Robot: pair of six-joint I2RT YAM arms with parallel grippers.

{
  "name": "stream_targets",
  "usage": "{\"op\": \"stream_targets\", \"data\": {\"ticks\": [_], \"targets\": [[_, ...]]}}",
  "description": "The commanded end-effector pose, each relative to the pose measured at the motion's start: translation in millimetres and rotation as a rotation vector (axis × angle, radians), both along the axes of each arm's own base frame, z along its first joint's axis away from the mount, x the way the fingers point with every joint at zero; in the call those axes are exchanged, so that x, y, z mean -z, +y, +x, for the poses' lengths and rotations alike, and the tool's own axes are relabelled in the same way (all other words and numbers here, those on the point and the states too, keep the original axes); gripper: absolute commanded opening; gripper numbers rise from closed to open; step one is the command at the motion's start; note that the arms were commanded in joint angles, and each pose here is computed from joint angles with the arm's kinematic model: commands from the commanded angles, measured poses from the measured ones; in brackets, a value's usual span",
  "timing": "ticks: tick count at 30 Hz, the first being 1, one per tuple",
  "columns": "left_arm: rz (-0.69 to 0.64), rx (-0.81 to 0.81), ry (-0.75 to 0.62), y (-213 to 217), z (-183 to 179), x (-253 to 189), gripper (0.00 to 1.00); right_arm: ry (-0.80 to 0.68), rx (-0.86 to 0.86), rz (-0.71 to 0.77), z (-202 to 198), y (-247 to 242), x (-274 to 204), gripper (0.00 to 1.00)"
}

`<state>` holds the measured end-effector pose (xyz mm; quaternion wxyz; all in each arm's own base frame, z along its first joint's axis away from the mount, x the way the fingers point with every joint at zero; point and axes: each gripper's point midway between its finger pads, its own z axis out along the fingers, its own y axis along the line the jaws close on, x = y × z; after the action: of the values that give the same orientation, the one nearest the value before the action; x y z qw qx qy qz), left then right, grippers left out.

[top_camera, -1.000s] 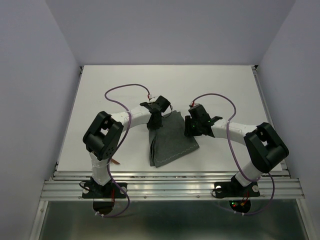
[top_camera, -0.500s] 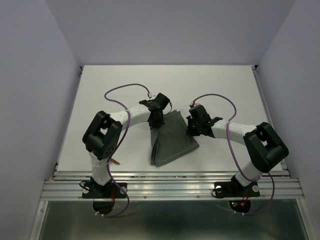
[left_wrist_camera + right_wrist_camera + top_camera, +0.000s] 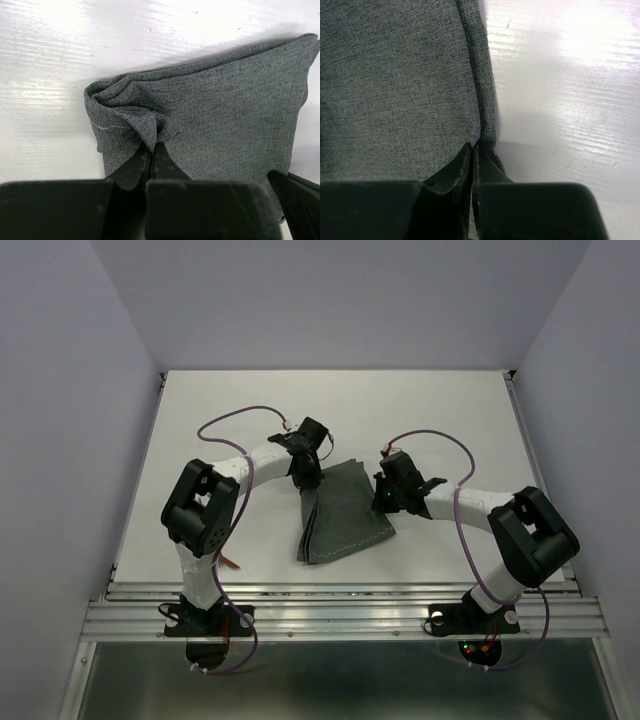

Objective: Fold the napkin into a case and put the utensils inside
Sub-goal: Fold the lower triangle-folded napkin at the center of the board.

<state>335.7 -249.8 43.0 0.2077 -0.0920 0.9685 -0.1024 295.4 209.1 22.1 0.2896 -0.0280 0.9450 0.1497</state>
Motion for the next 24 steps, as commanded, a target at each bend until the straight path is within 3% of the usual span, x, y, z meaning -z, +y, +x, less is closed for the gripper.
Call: {"op": "stream_targets", "data": {"ticks": [1, 24], "targets": [[-0.077, -0.038, -0.054, -8.6, 21.2, -24.7, 0.0, 0.086, -0.007, -0.031, -22.9, -10.3, 20.4, 0.01], [-0.14, -0.113, -0.022, -14.1, 42.2, -16.8, 0.0, 0.108, -0.01, -0.027, -31.4, -12.4, 27.7, 0.01]]}}
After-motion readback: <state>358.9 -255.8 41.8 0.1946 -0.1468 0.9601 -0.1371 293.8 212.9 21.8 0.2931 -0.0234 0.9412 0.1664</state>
